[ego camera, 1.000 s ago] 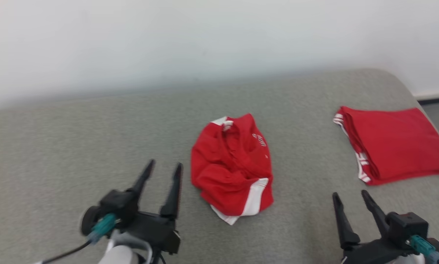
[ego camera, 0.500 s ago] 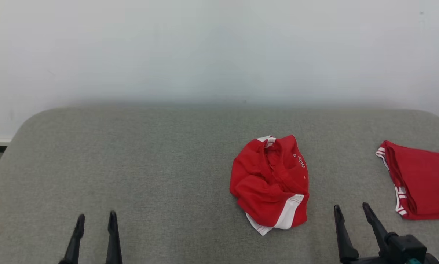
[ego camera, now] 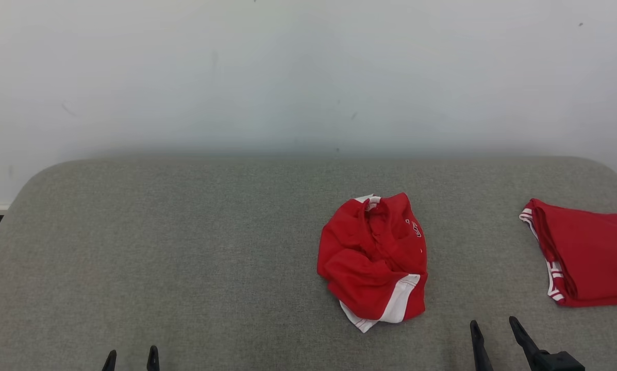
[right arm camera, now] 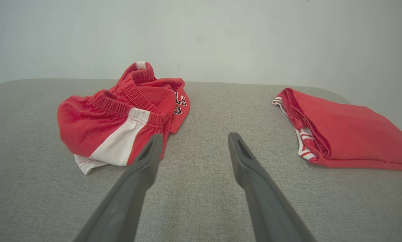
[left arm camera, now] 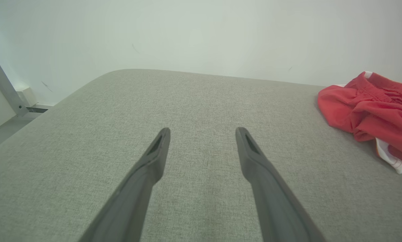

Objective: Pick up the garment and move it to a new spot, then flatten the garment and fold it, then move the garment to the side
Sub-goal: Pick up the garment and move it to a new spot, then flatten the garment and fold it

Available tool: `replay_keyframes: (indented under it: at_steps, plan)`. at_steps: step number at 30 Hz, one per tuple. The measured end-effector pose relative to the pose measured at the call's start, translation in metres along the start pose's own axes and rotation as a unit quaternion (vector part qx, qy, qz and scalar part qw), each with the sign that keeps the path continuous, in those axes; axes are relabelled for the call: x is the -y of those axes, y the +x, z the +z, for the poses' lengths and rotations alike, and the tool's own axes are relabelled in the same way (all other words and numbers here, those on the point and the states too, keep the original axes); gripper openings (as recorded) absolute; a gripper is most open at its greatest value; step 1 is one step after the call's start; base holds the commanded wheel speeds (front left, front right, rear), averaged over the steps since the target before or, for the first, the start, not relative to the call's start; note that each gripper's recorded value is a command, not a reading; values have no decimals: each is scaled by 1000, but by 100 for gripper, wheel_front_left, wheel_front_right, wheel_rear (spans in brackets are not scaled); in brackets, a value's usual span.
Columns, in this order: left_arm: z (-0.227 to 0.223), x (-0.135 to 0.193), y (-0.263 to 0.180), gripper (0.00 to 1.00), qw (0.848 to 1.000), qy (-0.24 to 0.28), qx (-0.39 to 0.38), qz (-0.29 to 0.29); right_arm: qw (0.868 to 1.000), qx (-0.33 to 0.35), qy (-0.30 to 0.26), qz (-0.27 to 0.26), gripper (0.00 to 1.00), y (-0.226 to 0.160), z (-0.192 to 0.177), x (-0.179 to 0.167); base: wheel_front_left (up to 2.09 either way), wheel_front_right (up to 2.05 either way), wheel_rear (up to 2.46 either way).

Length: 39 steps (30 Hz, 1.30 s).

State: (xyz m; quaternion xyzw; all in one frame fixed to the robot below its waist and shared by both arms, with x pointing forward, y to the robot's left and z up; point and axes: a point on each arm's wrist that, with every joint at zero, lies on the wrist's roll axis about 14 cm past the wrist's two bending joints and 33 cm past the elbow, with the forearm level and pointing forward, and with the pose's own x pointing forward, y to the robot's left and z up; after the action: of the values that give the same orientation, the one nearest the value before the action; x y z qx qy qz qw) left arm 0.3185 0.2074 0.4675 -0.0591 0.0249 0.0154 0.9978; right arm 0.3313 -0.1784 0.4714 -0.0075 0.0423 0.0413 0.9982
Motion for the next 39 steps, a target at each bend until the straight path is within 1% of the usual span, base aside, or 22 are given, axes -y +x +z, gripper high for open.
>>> replay_keyframes:
  at_steps: [7, 23, 28, 30, 34, 36, 39]
  plan:
    - [1, 9, 9, 100, 1000, 3, -1, -21, 1000, -9, -2, -16, 100, -3, -4, 10, 0, 0, 0]
    - [0, 18, 15, 100, 999, 3, 0, -32, 1000, -4, 3, -20, 100, -3, 2, 12, 0, 0, 0]
    - [-3, 29, 19, 100, 999, 3, -4, -51, 1000, -3, 6, -21, 100, -4, 4, 12, 0, 0, 0]
    - [-6, 39, 22, 100, 997, 9, -17, -71, 1000, -4, 6, -22, 100, -5, 4, 12, 0, 0, 0]
    - [-9, 77, 37, 100, 990, 15, -42, -135, 999, 0, 16, -32, 100, -9, 8, 16, 0, 0, 0]
    - [-6, 103, 46, 100, 983, 22, -51, -175, 999, 1, 18, -38, 100, -11, 8, 19, 0, 0, 0]
    - [-5, 148, 56, 100, 967, 38, -72, -241, 998, -6, 24, -55, 100, -19, 3, 28, 0, 0, 0]
